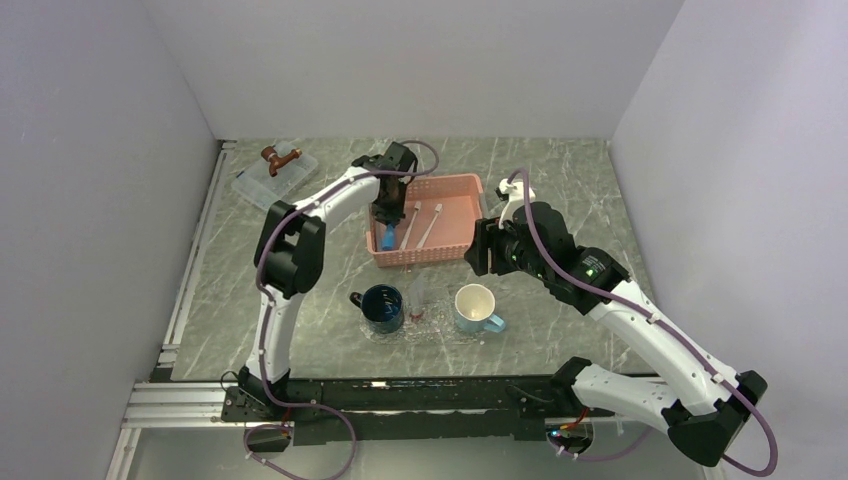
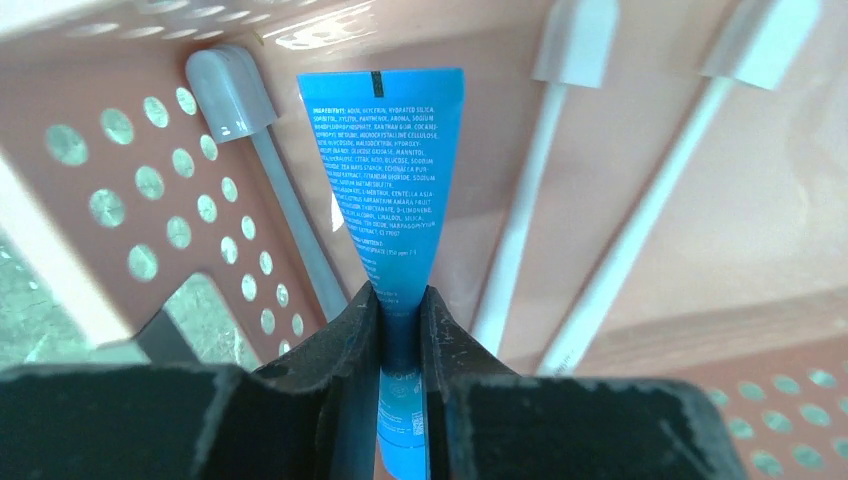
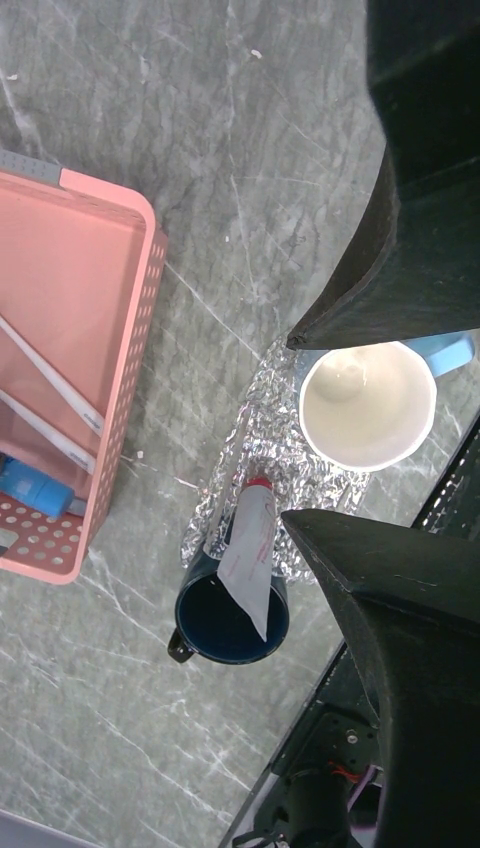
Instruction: Prepare toiletry sets of a toothbrush and toothpaste on the tray
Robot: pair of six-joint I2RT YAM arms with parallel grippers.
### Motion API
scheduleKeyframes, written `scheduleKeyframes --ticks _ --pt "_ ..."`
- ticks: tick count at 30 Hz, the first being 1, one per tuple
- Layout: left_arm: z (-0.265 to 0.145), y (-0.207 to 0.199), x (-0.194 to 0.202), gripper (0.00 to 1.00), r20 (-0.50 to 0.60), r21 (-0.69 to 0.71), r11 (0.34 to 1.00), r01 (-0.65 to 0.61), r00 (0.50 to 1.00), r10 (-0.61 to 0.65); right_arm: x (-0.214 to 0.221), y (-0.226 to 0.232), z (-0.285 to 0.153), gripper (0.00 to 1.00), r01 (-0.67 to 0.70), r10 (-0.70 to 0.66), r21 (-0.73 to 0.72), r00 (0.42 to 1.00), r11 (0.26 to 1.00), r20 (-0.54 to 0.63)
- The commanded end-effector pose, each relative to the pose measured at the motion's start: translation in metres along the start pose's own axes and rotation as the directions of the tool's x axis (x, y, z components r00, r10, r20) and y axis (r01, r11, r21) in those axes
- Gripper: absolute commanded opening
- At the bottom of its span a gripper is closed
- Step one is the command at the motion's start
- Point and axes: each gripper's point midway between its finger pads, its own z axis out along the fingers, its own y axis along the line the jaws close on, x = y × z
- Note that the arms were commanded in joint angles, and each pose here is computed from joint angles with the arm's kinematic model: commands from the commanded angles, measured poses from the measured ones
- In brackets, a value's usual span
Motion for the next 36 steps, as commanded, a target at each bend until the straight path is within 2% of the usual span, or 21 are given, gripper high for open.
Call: scheduleKeyframes --ticks 1,9,14,17,23,27,36 --pt "-0.068 -0.019 -0.047 0.14 0.203 0.119 0.992 -0.033 0.979 0.008 -0.016 0.007 -0.008 0.61 -0.010 0.011 -0.024 0.999 1.000 0.043" --pt "-0.135 -0.030 -0.068 0.14 0.365 0.225 0.965 -0.135 0.930 0.044 -0.030 0.012 -0.009 0.62 -0.023 0.025 -0.034 0.998 0.999 0.064" --pt "-0.187 -0.044 -0.065 0.14 0.453 0.299 0.913 -0.276 0.884 0.119 -0.047 0.022 -0.014 0.62 -0.022 0.028 -0.061 0.996 0.998 0.088" --pt "-0.216 -0.052 -0.051 0.15 0.501 0.296 0.874 -0.386 0.842 0.201 -0.055 0.028 -0.015 0.62 -0.028 0.036 -0.082 0.995 0.996 0.094" --pt "-0.266 -0.060 -0.012 0.15 0.595 0.208 0.799 -0.564 0.721 0.355 -0.068 0.036 -0.017 0.63 -0.033 0.044 -0.105 0.993 0.994 0.105" --pt "-0.286 -0.063 0.014 0.15 0.618 0.195 0.758 -0.623 0.678 0.398 -0.078 0.043 -0.021 0.63 -0.053 0.069 -0.137 0.991 0.989 0.118" --pt "-0.308 -0.057 0.064 0.15 0.655 0.164 0.699 -0.697 0.606 0.451 -0.084 0.083 -0.048 0.63 -0.134 0.176 -0.360 0.981 0.923 0.087"
